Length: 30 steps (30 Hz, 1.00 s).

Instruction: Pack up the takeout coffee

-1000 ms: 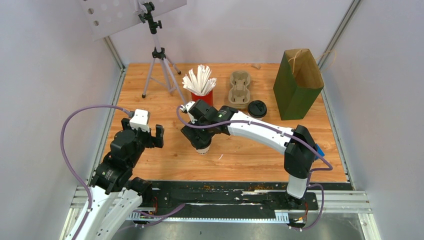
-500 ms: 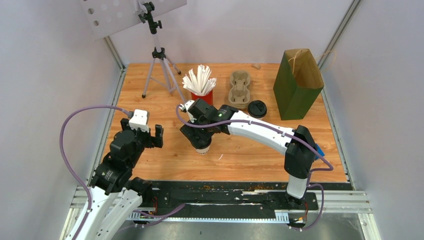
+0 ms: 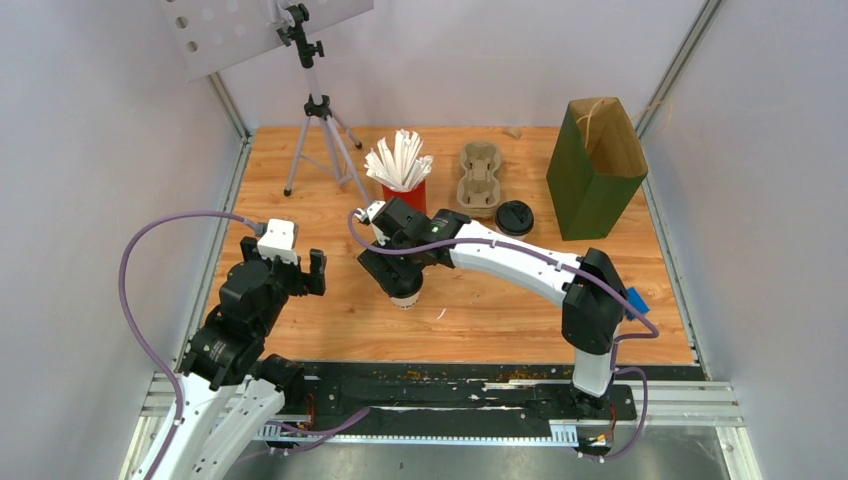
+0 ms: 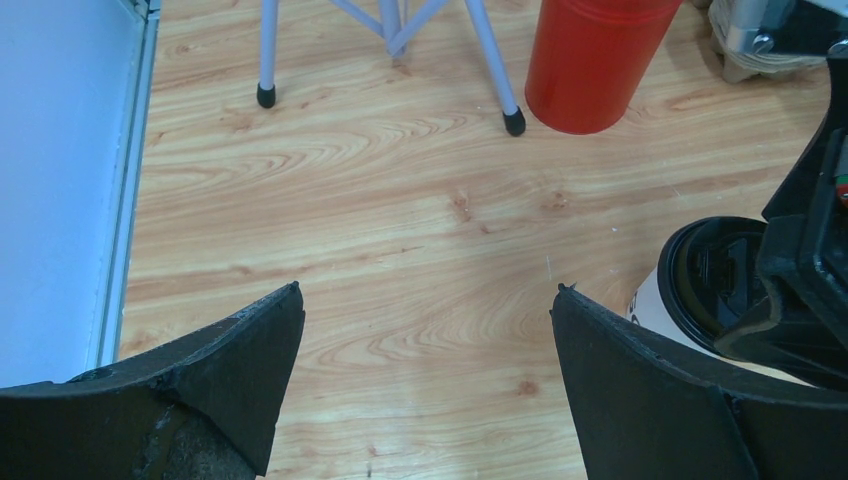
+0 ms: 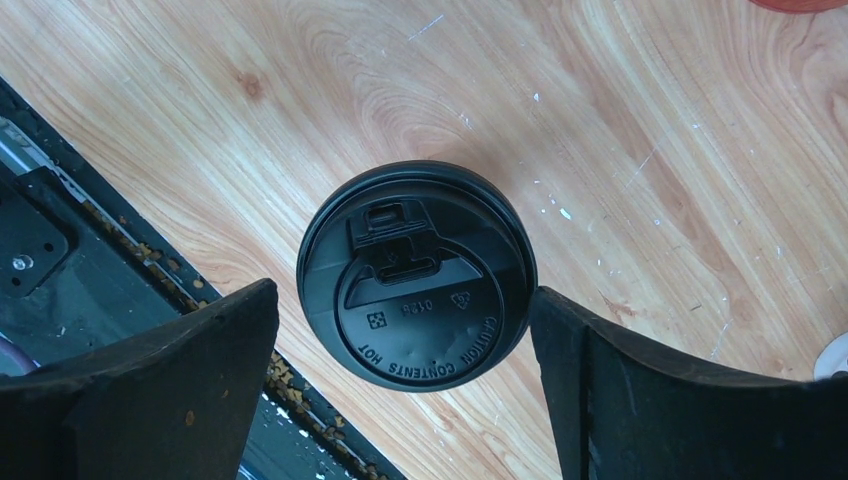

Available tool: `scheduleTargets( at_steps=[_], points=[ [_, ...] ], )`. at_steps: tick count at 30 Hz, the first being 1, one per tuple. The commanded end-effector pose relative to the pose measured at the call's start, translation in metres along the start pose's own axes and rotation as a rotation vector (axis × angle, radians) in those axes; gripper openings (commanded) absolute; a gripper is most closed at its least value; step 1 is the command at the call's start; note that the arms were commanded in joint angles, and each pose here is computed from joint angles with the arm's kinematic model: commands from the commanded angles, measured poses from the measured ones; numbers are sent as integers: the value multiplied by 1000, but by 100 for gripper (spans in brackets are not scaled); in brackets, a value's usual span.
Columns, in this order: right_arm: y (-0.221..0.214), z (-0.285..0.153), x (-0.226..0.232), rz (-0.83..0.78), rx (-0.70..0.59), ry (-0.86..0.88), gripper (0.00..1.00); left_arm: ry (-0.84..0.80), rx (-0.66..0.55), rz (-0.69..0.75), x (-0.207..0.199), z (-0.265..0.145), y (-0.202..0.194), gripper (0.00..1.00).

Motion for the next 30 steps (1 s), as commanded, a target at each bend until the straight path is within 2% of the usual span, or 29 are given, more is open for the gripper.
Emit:
scheduleTargets(
  at_steps=[1,10,17,25,30],
  points=[
    [1,6,1,-8,-1,-11,95,2,-40,6,0,1,6,100],
    [-8,12,1,-10,37,-24,89,6,-37,7,0,1,6,100],
    [-17,15,1,-17,73,-54,79,10,-34,8,1,1,6,100],
    [-31,23,7,-43,125,-91,79,18,-38,6,2,0,6,100],
    [-25,14,5,-39,99,-106,78,20,-35,8,2,0,6,100]
  ],
)
Point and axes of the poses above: each gripper's point midway between its finger pads, its own z axis out along the fingers, its own x axis along the line the jaws close on, y = z × x, the point moved 7 cm from there along -z, back along the fingers, and after that the axes turned 12 degrees about -z, right-handed, at the moved point
